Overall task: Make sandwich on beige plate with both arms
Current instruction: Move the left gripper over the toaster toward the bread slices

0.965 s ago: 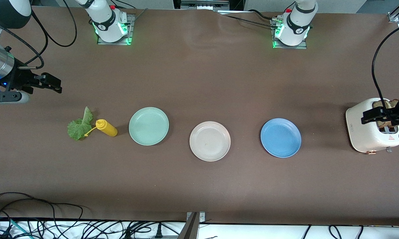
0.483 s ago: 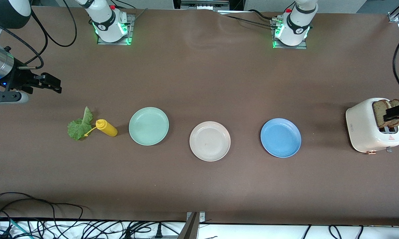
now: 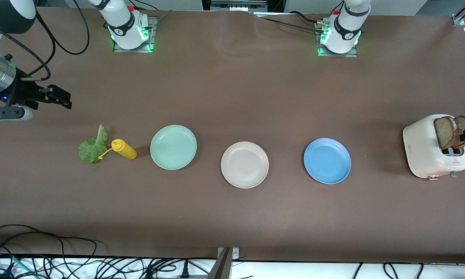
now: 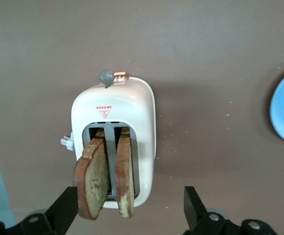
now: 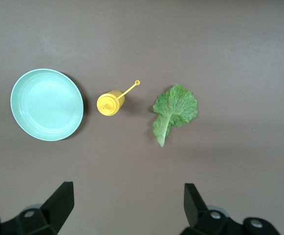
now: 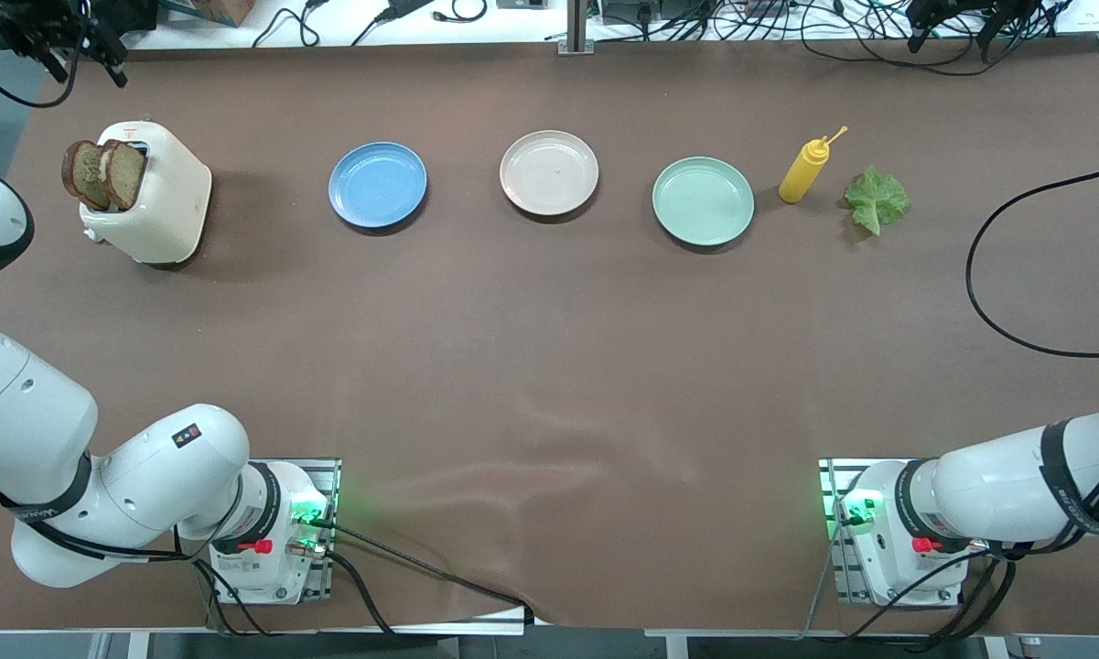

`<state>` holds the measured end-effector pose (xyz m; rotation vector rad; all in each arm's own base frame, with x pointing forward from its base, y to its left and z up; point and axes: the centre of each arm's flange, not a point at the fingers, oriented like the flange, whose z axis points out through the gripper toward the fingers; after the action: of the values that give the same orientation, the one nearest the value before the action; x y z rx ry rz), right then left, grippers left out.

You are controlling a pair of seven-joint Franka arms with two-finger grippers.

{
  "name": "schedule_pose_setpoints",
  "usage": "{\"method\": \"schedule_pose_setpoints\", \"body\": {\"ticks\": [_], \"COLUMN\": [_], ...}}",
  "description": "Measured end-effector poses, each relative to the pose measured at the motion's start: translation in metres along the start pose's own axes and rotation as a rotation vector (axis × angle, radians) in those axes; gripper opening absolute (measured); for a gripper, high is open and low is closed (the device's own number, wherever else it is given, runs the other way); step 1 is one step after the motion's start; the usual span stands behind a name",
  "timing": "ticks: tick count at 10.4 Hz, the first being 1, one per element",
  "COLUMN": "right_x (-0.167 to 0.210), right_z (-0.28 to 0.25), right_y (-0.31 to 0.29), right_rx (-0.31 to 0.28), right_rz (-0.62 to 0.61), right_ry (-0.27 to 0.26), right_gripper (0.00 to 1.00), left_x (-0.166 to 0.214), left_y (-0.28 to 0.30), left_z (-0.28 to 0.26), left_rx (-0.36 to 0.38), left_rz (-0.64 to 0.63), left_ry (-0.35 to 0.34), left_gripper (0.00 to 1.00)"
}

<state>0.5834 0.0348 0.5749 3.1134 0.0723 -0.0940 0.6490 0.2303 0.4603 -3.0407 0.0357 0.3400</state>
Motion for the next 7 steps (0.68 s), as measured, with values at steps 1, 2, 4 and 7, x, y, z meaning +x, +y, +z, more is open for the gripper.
{"method": "schedule_pose_setpoints", "body": {"ticks": [1, 2, 4, 7], "right_x": [0.000, 0.000, 0.000, 0.000], "right_z": [0.000, 0.000, 0.000, 0.000], "right_y": [0.000, 0.000, 0.000, 0.000], "right_rx": [0.000, 0.000, 0.000, 0.000], "right_rz": [0.000, 0.000, 0.000, 0.001], "right_ry": [0.000, 0.000, 0.000, 0.000], "right_gripper": [1.00, 1.00, 1.00, 1.00], "left_x": [0.007, 0.012, 0.015, 0.009], "left_y": [-0.004, -0.004, 0.002, -0.002], "left_z": [0.020, 0.035, 0.057, 0.084], "left_rx": [-0.004, -0.014, -0.025, -0.031], "left_rz": [0.004, 0.007, 0.002, -0.013], "left_ry": [-0.026, -0.043, -0.083, -0.148], "left_gripper": [0.96, 0.96, 0.96, 0.95]}}
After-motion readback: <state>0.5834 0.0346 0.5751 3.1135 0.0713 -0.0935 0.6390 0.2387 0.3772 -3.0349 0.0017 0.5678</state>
